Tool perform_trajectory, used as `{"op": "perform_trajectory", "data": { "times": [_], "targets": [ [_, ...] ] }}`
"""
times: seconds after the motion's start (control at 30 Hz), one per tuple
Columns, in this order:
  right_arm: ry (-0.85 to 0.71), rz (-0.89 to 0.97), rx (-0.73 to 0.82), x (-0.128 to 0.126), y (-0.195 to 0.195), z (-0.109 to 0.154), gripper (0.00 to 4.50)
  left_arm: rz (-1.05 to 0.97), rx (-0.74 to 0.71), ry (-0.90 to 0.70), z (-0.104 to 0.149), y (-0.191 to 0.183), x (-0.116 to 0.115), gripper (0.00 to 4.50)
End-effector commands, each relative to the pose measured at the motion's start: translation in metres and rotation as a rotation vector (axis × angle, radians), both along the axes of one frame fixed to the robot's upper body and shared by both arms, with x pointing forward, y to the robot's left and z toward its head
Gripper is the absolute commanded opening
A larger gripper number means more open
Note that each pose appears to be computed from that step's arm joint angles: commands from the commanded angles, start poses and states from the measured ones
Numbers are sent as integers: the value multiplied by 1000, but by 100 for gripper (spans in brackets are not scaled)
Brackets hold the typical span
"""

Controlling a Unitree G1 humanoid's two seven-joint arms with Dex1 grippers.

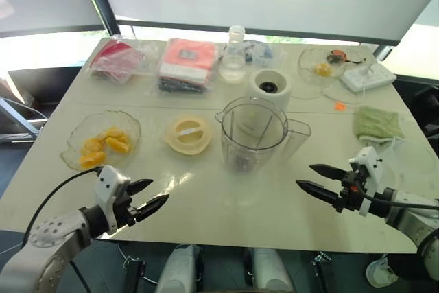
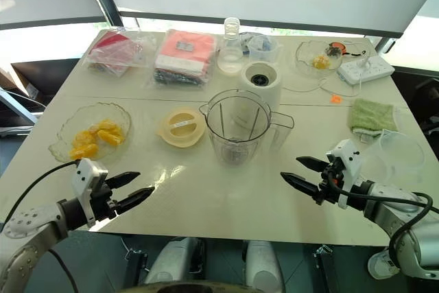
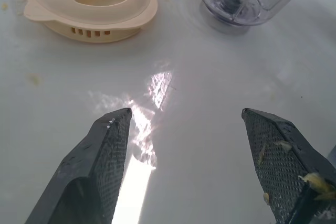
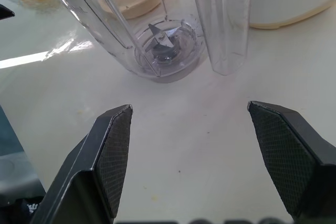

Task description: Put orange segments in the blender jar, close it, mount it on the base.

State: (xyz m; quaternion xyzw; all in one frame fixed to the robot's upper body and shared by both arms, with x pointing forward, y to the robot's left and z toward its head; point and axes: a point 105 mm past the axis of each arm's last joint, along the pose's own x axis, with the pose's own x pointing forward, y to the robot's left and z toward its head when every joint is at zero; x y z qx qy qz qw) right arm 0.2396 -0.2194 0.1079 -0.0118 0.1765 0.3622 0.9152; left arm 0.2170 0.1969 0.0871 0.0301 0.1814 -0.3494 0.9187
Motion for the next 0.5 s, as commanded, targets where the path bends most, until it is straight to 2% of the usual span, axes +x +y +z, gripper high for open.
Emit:
{"op": "perform_trajectory", "data": {
  "times": [0.03,0.17,0.5],
  "targets": [
    [-55,12,2,-1,6,12,367,-27,10,-21,3,0,-1,349],
    [-50,2,1,-5,7,9,367,-95,39,11,-4,-5,-10,349],
    [-51,-11,2,-10,9,11,367,-68,-10,-27,7,-10,3,349]
  ]
}}
